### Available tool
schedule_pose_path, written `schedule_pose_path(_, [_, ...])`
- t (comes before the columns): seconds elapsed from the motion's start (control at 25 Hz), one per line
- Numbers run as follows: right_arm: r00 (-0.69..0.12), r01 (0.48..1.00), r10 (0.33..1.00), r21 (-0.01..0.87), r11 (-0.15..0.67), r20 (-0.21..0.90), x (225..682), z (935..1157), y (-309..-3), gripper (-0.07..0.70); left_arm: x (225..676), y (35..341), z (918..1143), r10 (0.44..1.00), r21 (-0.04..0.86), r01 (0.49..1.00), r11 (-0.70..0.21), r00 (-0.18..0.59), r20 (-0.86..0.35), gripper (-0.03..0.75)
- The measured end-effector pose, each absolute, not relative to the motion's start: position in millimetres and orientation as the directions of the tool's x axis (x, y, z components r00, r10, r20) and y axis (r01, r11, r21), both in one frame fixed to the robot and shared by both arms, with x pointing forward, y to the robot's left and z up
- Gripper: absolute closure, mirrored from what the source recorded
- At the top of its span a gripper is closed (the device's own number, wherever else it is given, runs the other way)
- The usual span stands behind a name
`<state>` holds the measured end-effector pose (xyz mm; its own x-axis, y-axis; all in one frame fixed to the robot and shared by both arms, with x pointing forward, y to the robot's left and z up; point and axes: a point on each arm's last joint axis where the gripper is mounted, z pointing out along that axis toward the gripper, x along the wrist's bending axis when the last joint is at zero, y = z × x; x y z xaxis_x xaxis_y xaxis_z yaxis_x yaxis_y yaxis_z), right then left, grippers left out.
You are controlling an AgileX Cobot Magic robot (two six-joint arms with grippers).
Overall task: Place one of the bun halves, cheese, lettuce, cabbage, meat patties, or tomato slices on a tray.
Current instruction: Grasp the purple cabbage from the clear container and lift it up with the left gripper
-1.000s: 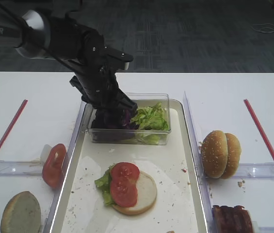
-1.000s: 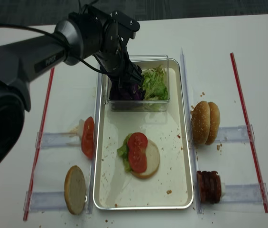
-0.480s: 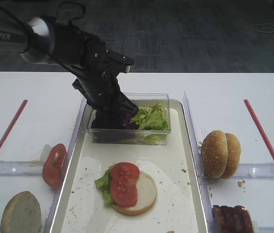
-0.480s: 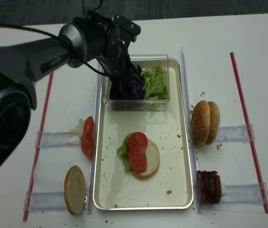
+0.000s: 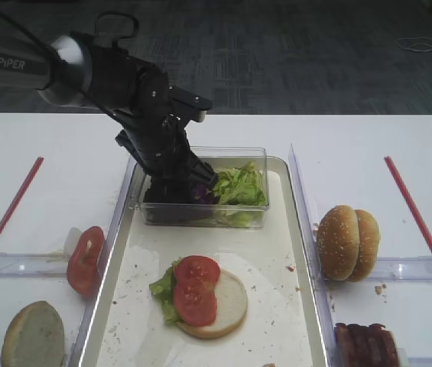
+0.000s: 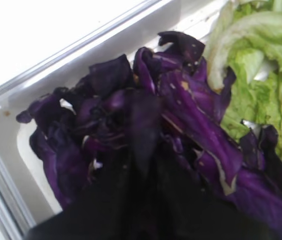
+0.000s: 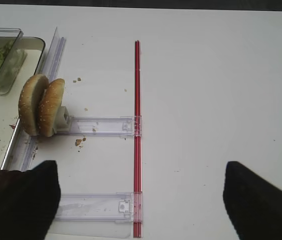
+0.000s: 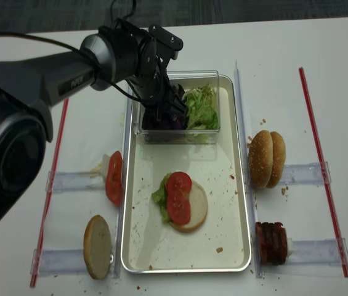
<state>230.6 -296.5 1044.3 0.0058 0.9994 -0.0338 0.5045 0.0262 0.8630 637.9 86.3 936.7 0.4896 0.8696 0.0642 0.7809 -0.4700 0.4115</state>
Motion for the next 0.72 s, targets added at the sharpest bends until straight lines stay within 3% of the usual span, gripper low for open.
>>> schedule_pose_path(0.32, [0.006, 0.504, 0.999, 0.863, 0.026, -0.034, 231, 1044, -296, -0.053, 636, 87, 946, 0.867, 0.419, 0.775, -0.474, 0.494, 0.066, 0.669])
schedule_pose_path(0.72, [0.006, 0.504, 0.999, 0.863, 0.026, -0.034, 231, 1044, -296, -0.053, 616, 99, 1033, 0.871, 0.547, 0.71, -0.442, 0.486, 0.073, 0.669])
